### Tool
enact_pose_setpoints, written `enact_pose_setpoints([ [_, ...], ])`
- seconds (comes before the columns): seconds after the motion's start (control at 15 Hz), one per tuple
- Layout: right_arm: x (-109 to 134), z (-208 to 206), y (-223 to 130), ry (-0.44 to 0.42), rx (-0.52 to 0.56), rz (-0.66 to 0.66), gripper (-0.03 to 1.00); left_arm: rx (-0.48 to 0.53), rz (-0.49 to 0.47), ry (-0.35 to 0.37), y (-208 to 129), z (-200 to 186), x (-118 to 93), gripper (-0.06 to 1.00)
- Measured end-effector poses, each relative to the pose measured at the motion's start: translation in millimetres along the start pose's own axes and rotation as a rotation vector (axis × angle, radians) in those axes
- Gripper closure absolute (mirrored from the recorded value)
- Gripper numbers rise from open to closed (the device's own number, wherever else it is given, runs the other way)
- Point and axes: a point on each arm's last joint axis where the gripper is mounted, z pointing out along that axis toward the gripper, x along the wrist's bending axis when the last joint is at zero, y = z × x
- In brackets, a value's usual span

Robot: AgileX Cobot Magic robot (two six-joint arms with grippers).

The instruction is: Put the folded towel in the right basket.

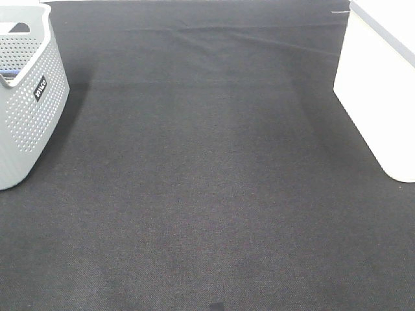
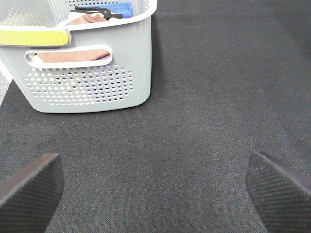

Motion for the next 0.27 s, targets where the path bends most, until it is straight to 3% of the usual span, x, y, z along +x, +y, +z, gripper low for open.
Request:
enact_pose_setpoints([
  [0.27,0.0,0.0,0.0,0.000,0.000,0.000,0.25,0.000,0.000,0.000,0.0,0.0,0.0,-0.02],
])
